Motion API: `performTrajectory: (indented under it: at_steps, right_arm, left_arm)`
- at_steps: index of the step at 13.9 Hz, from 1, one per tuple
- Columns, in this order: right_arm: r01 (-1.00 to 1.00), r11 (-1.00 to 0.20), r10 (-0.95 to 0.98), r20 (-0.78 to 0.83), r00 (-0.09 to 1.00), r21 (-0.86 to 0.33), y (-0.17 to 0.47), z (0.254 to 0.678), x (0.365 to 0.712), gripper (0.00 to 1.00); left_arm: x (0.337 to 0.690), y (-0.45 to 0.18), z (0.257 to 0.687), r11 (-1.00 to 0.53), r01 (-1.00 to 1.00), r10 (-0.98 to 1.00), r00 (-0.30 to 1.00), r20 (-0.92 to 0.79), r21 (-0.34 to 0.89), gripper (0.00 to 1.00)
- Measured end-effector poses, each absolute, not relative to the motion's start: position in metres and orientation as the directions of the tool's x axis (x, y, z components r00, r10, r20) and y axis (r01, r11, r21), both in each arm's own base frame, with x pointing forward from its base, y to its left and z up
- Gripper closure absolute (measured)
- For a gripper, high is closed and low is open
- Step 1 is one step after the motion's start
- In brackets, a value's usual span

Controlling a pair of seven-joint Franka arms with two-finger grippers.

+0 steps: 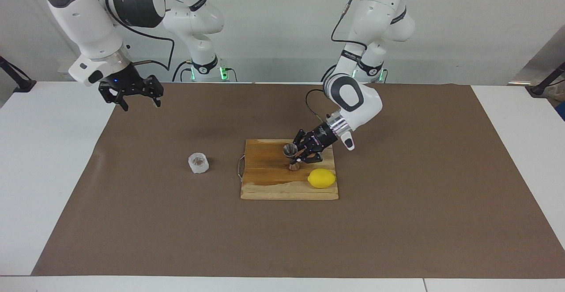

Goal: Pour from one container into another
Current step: 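Carry the metal cup with the left gripper onto the wooden board, then set the cup down with the left gripper while the right gripper advances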

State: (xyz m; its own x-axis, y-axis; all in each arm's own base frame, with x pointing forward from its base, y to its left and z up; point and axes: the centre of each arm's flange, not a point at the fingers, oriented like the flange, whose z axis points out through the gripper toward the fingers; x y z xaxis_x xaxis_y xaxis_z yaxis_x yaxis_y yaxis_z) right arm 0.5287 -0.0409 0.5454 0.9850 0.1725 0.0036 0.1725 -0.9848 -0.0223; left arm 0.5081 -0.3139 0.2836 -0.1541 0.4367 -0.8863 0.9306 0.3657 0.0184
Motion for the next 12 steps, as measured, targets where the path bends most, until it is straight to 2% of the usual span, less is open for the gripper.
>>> performTrajectory:
  at_steps: [3,5,6,12]
  right_arm:
    - [0.331,-0.944,0.331,0.040,0.943,-0.008,-0.023,0.538,0.531,0.00]
    - [0.506,-0.862,0.505,0.092,0.858,0.024,-0.019,0.532,0.537,0.00]
    - [0.572,-0.820,0.570,0.116,0.814,0.018,-0.018,0.528,0.540,0.00]
    - [0.796,-0.602,0.771,0.219,0.598,-0.057,-0.028,0.483,0.556,0.00]
  left_arm:
    - [0.511,-0.311,0.286,0.378,0.925,0.441,-0.156,-0.884,0.025,0.28]
    - [0.515,-0.308,0.293,0.386,0.922,0.435,-0.149,-0.888,0.035,0.05]
    - [0.517,-0.307,0.299,0.389,0.920,0.431,-0.140,-0.891,0.043,0.00]
    - [0.514,-0.304,0.357,0.428,0.893,0.456,-0.079,-0.886,0.141,0.00]
